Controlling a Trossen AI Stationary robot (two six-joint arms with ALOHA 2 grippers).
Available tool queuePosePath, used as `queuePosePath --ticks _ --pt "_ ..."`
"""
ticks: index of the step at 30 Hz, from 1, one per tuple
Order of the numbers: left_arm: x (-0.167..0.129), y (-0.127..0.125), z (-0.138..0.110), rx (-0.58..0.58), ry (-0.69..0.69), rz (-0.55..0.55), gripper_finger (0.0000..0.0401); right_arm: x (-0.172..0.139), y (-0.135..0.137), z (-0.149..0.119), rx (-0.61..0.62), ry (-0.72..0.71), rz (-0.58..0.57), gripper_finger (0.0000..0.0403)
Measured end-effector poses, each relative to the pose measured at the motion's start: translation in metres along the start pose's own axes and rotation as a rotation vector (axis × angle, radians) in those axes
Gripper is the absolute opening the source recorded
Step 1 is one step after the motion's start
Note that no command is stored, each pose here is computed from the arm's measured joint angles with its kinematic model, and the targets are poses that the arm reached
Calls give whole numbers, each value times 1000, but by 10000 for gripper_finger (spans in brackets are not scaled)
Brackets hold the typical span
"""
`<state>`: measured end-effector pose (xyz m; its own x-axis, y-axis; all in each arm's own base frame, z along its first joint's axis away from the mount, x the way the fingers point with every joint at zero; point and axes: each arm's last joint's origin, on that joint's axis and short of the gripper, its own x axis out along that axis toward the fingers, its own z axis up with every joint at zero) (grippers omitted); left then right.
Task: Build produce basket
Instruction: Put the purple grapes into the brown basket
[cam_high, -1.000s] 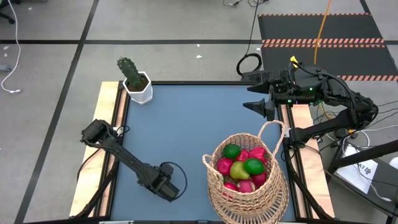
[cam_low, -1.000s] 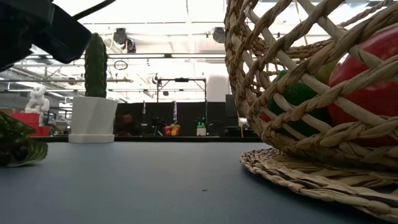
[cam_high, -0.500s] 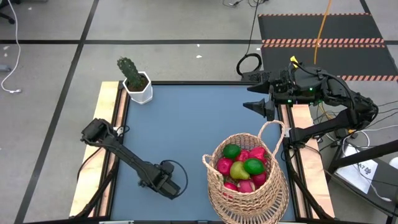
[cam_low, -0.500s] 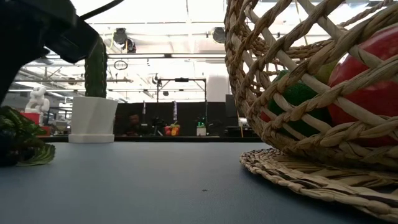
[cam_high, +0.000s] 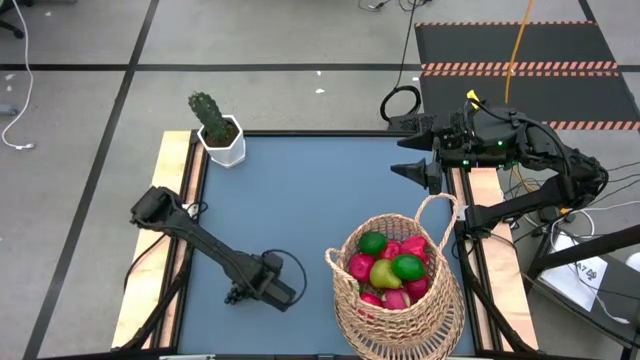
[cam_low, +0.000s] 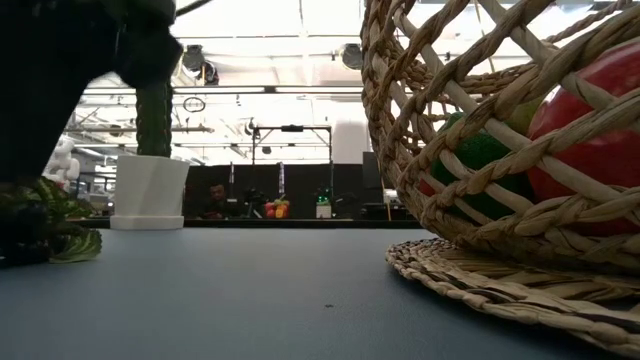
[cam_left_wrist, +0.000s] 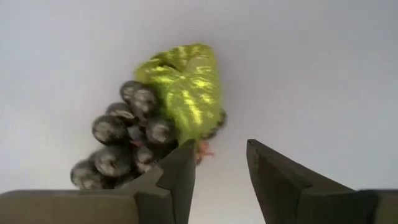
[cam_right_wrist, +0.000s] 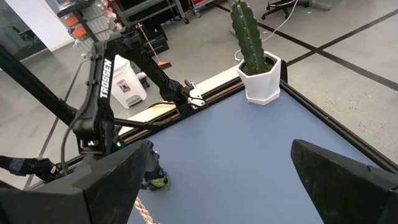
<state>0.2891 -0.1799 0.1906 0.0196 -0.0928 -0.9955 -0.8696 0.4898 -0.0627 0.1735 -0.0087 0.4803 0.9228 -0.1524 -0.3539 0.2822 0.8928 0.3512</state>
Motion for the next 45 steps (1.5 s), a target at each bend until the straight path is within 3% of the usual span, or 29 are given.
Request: queuePosePath --ticks 7,45 --pt "-17 4 0 -42 -37 -28 125 0 0 0 -4 1 3 389" --pt "1 6 1 -52 -22 17 122 0 1 0 -8 11 24 389"
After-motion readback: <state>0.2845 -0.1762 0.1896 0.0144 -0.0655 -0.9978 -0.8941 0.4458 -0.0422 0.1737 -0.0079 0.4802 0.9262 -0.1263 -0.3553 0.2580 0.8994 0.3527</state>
